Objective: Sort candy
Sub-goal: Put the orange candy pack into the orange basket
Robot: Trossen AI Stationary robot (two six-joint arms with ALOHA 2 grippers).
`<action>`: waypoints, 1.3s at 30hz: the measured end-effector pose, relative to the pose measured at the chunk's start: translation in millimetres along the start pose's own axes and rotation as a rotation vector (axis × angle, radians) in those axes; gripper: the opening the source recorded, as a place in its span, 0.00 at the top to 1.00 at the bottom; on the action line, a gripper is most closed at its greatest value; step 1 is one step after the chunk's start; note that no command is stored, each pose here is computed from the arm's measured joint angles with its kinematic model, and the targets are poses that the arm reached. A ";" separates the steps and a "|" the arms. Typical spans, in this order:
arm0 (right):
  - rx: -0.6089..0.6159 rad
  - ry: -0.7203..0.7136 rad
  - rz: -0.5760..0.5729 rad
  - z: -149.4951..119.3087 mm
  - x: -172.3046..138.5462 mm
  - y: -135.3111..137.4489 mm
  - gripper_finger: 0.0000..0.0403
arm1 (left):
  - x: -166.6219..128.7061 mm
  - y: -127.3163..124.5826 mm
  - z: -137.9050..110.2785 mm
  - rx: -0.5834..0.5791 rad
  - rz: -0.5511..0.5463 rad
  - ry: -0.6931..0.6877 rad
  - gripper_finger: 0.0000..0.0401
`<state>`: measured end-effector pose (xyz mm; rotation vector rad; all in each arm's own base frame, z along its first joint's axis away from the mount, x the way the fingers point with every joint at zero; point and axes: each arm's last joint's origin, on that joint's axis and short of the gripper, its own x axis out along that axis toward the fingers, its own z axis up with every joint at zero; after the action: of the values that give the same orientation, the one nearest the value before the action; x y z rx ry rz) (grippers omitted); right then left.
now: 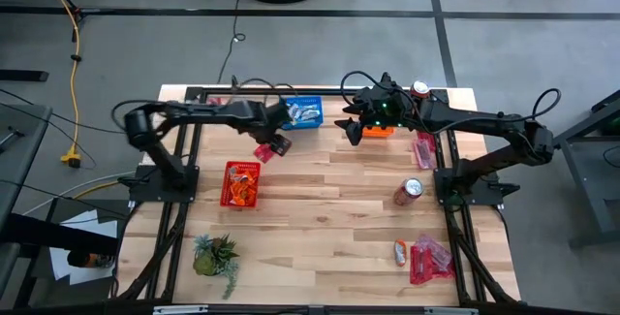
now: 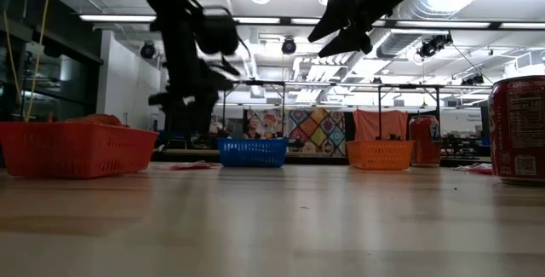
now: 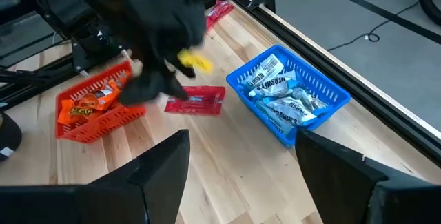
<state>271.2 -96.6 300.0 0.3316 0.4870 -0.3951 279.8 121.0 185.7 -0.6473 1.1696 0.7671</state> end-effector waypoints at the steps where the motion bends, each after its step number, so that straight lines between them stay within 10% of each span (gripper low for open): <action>1: 0.000 0.000 0.000 0.0 0.0 0.0 0.36 | 7.9 -3.4 1.2 0.014 0.013 0.024 0.47; 14: 0.026 0.000 0.000 0.0 0.0 0.0 0.36 | 57.4 -7.7 -2.0 0.107 0.110 0.159 0.49; 20: 0.026 0.000 0.000 0.0 0.0 0.0 0.36 | 53.1 -8.5 -1.9 0.194 0.082 0.157 0.85; 31: 0.060 -0.060 0.089 6.7 0.5 5.1 0.36 | -76.8 1.2 17.8 0.315 -0.255 -0.383 0.99; 39: 0.414 -0.270 0.238 26.7 21.8 10.0 0.36 | -119.5 -1.7 11.7 0.475 -0.187 -0.637 1.00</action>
<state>303.5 -104.8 313.3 0.7187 0.0940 -0.3008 263.7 106.7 303.9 -0.0893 0.6502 0.4548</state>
